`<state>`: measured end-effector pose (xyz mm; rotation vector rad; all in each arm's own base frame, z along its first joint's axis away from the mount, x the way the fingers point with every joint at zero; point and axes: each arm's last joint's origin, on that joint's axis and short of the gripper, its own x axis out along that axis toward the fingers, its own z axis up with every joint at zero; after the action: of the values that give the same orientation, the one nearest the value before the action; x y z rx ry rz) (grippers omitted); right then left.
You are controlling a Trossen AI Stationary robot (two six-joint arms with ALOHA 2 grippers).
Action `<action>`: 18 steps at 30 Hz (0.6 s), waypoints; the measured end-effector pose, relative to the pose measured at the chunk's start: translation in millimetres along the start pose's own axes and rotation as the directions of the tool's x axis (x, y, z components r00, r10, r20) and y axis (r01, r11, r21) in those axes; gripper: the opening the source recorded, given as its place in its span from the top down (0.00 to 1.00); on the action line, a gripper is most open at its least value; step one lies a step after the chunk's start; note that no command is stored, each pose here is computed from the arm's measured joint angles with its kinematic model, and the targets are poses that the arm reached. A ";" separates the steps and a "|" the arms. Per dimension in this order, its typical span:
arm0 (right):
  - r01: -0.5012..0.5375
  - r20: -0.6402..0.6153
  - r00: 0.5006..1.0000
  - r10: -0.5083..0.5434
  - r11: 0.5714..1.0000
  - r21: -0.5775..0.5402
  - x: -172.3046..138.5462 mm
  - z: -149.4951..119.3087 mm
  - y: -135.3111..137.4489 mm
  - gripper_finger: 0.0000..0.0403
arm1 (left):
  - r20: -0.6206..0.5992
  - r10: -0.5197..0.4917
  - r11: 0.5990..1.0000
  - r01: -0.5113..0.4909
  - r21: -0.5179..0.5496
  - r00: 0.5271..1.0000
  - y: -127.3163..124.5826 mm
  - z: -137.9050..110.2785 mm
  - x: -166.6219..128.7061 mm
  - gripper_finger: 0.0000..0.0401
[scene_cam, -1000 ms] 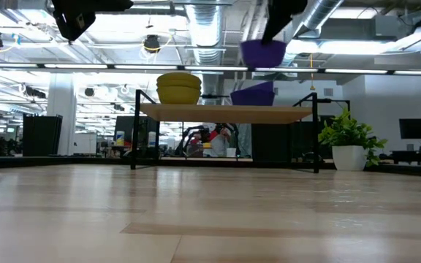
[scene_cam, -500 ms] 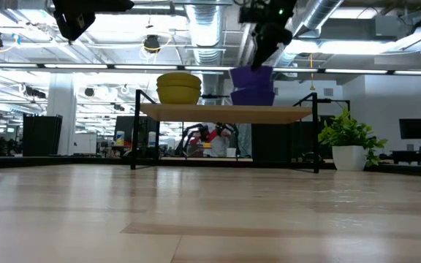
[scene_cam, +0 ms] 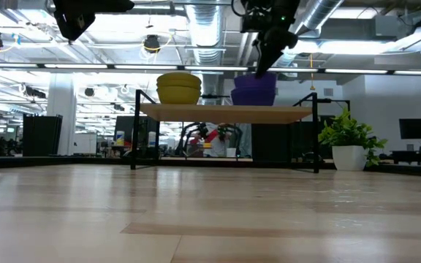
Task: Pick & Place Mini bowls
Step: Stack the blue bowl on top of the blue bowl on the shelf
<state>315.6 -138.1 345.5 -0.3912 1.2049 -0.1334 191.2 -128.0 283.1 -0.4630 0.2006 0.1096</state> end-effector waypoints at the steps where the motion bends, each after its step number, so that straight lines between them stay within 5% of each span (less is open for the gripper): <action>1: -0.012 0.007 1.000 0.012 1.000 0.000 0.1 0.2 0.4 1.00 | 0.002 0.002 1.000 -0.002 0.000 1.000 0.1 0.0 0.0 0.64; 18: -0.056 0.033 0.998 0.056 0.998 -0.002 0.3 1.1 2.0 1.00 | 0.000 0.004 1.000 -0.004 0.002 1.000 0.2 -0.1 0.0 0.64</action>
<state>316.5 -136.2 344.8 -0.3591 1.1823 -0.0781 191.1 -127.9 282.9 -0.4609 0.2012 0.1130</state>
